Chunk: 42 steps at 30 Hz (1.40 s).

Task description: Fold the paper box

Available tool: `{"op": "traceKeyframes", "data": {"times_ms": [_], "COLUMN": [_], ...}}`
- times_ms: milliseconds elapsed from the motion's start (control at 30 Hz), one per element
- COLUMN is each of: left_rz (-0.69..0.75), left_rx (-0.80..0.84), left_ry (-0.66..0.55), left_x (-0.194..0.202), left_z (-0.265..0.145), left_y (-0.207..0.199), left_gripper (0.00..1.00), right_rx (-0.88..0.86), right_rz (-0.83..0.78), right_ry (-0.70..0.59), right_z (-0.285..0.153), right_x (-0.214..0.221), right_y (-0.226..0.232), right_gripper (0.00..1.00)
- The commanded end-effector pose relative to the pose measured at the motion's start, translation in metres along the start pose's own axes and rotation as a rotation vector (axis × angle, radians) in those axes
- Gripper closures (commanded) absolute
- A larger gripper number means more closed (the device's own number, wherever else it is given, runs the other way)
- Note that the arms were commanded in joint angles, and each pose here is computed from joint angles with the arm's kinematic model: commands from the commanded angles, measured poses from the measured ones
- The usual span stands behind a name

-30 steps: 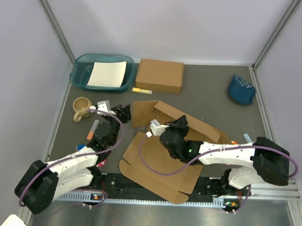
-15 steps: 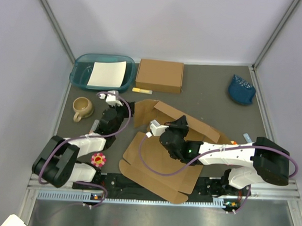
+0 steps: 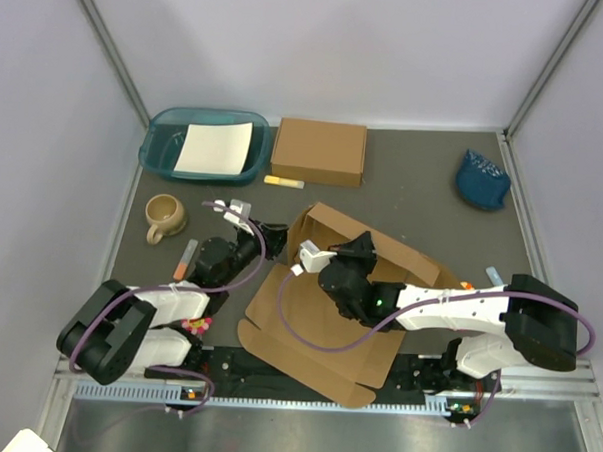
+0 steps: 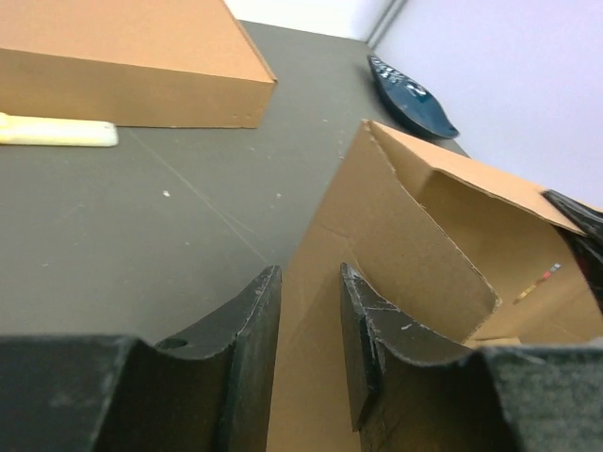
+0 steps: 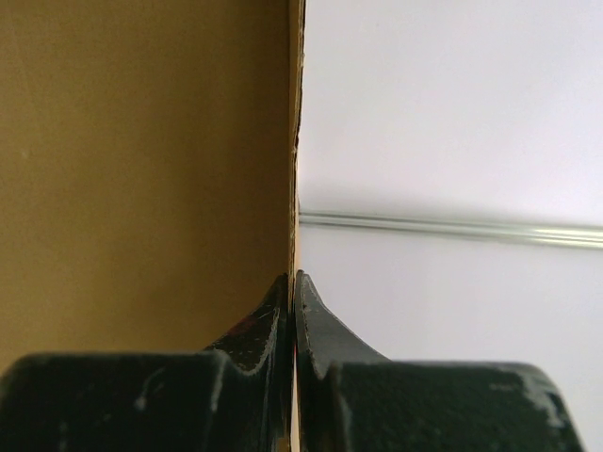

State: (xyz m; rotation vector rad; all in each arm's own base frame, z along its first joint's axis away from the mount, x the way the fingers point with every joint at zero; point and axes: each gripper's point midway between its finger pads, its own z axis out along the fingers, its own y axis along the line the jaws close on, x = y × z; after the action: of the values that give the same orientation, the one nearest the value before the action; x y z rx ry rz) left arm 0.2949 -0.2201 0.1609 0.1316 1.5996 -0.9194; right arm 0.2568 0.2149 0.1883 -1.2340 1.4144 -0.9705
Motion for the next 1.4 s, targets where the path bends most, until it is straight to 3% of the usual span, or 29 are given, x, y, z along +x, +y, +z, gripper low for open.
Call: {"op": "traceKeyframes", "data": {"times_ms": [0, 267, 667, 1367], "left_rz": [0.017, 0.038, 0.085, 0.116], "left_rx": [0.122, 0.197, 0.188, 0.226], "left_ry": [-0.035, -0.016, -0.049, -0.166], "left_x": [-0.006, 0.011, 0.018, 0.003], "left_z": [-0.008, -0.011, -0.015, 0.028], "left_y": [-0.03, -0.05, -0.045, -0.049], "left_gripper": [0.62, 0.56, 0.44, 0.3], "right_rx": [-0.085, -0.087, -0.096, -0.126], "right_rz": [-0.011, -0.017, -0.016, -0.016], "right_ry": [-0.077, -0.079, -0.084, -0.095], "right_z": [-0.002, -0.004, -0.005, -0.008], "right_x": [-0.014, -0.015, -0.017, -0.021], "right_y": [0.028, 0.031, 0.033, 0.043], "right_gripper": [1.0, 1.0, 1.0, 1.0]}}
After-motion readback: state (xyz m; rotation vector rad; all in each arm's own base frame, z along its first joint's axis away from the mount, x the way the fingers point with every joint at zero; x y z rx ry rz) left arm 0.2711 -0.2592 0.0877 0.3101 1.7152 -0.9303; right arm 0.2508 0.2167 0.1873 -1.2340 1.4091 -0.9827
